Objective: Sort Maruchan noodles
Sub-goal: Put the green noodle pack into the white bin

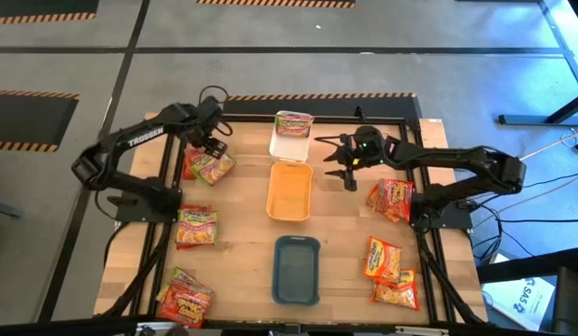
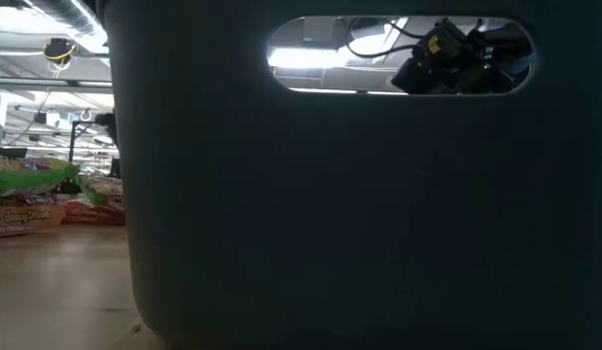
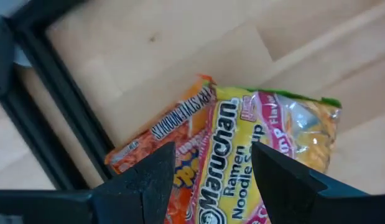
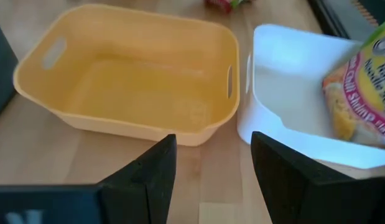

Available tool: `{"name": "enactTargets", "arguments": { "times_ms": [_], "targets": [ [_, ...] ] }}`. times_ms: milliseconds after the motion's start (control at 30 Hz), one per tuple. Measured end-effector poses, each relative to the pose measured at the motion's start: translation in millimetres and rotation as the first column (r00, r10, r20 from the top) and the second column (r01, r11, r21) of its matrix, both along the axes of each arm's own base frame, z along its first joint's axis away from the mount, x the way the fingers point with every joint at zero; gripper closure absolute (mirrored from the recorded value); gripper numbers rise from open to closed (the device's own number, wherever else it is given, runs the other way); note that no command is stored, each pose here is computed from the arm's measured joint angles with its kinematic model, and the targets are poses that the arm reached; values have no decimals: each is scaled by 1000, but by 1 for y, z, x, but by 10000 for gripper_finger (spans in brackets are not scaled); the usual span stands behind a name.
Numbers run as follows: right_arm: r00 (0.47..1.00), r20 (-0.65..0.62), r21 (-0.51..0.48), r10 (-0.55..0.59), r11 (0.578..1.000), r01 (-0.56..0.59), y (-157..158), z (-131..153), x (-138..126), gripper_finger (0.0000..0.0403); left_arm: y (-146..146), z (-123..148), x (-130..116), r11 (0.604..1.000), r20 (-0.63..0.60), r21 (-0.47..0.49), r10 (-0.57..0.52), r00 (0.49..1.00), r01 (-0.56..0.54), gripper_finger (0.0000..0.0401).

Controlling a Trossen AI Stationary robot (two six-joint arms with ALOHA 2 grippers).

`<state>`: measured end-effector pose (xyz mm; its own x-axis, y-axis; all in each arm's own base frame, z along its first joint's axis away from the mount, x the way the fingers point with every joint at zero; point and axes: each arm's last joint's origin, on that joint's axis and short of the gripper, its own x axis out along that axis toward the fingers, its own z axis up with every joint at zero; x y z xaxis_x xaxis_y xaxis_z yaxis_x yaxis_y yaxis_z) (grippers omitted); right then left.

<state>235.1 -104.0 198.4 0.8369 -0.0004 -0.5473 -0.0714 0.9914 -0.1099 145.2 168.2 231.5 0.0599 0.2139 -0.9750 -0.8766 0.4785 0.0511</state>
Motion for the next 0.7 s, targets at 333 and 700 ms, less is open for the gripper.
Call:
{"name": "enactTargets", "arguments": {
  "times_ms": [333,700],
  "targets": [
    [1000,-28,15,10,1000,-10,-1,-8,3,212,12,-33,12,973,-1,-198,-118,993,115,198],
    [1000,-9,1,12,1000,-12,-2,-7,4,212,15,-44,22,954,10,-217,-208,978,205,285]
  ]
}}
